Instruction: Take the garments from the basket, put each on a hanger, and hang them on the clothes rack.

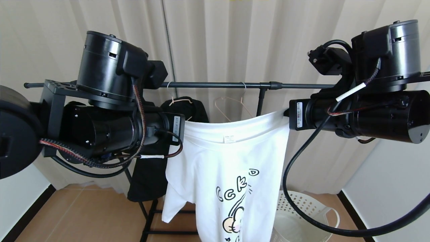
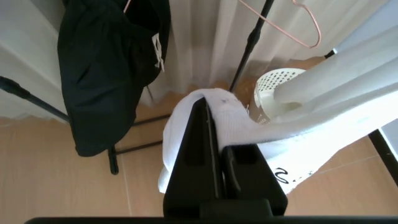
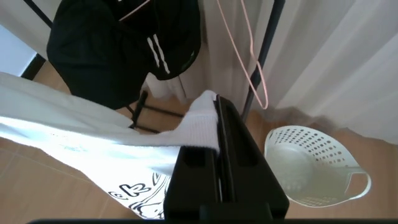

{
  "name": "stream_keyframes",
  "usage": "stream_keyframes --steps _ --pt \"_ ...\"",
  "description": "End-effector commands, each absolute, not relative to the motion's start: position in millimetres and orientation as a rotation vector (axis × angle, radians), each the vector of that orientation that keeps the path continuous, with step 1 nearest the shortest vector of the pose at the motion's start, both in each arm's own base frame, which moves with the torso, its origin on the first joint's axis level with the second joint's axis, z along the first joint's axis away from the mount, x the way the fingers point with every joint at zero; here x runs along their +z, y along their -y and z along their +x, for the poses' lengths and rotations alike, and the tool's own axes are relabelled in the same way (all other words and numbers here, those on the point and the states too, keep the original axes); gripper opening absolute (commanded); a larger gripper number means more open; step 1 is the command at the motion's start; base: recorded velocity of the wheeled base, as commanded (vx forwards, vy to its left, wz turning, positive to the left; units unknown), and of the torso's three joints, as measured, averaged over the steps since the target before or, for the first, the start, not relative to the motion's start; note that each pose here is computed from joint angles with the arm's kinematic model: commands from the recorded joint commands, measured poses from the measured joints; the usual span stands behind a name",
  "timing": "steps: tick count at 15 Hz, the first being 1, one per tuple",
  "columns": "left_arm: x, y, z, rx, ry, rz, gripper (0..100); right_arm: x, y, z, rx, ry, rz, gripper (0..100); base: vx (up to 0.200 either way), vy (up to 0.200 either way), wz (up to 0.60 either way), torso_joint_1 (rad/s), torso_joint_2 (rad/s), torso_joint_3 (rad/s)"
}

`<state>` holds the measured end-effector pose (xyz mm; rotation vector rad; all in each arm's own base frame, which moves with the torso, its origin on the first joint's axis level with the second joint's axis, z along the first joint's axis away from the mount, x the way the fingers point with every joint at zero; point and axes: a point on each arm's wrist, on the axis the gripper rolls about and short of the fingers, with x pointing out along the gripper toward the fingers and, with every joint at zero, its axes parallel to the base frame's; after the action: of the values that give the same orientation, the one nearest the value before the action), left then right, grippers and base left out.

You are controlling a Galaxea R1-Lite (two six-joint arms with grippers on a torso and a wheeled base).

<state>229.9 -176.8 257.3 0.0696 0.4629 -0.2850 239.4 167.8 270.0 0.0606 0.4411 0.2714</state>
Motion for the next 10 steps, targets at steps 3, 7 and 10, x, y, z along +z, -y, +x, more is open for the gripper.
stream_keyframes --steps 3,7,10 --pt "264.9 177.6 232.0 -0.289 -0.437 0.068 0 265.7 -167.6 232.9 0.275 -0.458 0.039 0 0.000 0.000 0.00 0.000 0.00 0.000" --pt "263.8 175.4 258.8 -0.257 -0.426 0.132 0 259.7 -159.3 200.7 0.349 -0.455 -0.111 0 0.000 0.000 0.00 0.000 0.00 0.000" --pt "265.5 185.0 274.5 -0.271 -0.408 0.159 0 253.9 -166.7 177.6 0.440 -0.464 -0.190 0 0.000 0.000 0.00 0.000 0.00 0.000"
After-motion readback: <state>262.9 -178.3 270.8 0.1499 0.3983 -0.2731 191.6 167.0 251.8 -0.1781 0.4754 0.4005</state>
